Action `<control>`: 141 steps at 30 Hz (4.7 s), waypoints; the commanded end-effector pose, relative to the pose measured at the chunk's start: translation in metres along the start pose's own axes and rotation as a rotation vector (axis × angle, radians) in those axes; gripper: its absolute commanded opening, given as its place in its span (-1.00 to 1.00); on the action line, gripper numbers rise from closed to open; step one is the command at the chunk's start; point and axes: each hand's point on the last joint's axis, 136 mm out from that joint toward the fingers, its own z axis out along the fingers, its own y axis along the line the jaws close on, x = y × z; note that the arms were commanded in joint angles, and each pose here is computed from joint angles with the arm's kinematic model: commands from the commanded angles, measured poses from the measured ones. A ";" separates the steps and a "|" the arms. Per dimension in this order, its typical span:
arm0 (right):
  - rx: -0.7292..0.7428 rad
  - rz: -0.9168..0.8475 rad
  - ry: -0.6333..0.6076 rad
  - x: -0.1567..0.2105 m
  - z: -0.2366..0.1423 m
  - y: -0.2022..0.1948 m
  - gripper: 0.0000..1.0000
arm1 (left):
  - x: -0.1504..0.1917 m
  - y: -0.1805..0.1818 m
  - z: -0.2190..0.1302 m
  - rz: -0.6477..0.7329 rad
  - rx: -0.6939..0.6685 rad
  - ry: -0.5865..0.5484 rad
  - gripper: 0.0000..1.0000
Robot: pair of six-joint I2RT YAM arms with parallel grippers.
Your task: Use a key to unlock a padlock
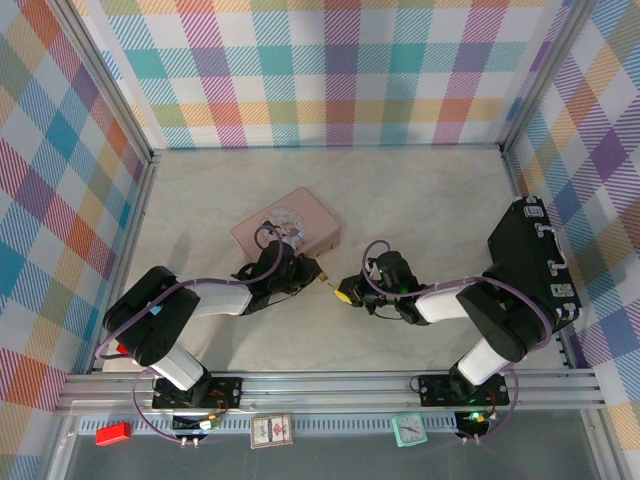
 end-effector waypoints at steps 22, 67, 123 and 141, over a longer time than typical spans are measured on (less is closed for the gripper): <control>-0.153 0.021 0.048 0.001 0.003 0.036 -1.00 | -0.002 0.013 -0.006 -0.228 0.051 0.033 -1.00; -0.271 0.138 0.060 -0.021 -0.003 0.050 -1.00 | -0.015 -0.008 0.007 -0.224 0.157 0.004 -1.00; -0.301 0.181 0.070 -0.015 0.009 0.040 -1.00 | -0.014 -0.013 -0.001 -0.208 0.174 0.004 -1.00; -0.327 0.198 0.068 -0.018 0.012 0.044 -1.00 | -0.013 -0.014 -0.002 -0.209 0.185 0.004 -1.00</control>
